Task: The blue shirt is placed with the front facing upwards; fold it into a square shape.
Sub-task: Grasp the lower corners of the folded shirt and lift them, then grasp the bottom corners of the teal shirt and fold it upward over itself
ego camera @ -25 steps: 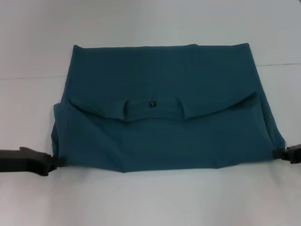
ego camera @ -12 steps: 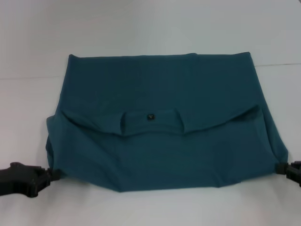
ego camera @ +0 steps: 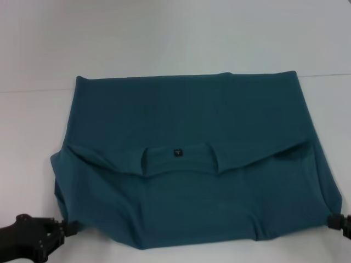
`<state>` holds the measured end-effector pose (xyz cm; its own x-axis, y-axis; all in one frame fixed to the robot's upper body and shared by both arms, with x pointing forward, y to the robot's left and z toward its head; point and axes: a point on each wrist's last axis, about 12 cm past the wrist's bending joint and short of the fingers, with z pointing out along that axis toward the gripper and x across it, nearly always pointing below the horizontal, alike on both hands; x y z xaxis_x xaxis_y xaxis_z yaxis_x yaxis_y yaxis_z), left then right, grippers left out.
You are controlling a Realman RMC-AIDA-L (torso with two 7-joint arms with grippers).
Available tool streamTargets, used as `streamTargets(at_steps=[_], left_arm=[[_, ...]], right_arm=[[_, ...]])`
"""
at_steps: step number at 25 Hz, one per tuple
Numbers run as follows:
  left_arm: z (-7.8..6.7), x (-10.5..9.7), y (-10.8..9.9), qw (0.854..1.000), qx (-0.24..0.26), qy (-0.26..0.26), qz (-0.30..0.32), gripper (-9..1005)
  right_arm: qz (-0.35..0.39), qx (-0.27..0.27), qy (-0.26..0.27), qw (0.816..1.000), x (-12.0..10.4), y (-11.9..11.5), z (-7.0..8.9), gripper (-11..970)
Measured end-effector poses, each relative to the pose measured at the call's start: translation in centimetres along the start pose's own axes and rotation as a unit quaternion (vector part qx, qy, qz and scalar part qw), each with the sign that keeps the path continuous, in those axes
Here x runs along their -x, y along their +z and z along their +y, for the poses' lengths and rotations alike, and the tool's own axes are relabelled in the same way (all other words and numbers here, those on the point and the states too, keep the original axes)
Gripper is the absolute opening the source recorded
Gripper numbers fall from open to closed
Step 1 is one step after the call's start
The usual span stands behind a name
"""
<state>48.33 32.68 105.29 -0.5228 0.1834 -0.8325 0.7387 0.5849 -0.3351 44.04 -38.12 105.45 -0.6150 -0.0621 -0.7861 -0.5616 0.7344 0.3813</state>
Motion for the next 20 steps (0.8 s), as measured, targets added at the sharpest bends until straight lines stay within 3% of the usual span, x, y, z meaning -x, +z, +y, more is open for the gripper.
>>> streamTargets(at_steps=[10, 20], left_arm=[[-0.6, -1.5, -1.4, 0.999, 0.003, -0.011, -0.034, 37], [-2.3, -2.9, -2.5, 0.998, -0.024, -0.005, -0.052, 37]], right_arm=[[-0.027, -0.006, -0.007, 1.000, -2.4, -2.2, 0.6, 33], [-0.019, -0.015, -0.004, 1.000, -4.4, -3.6, 1.2, 33]])
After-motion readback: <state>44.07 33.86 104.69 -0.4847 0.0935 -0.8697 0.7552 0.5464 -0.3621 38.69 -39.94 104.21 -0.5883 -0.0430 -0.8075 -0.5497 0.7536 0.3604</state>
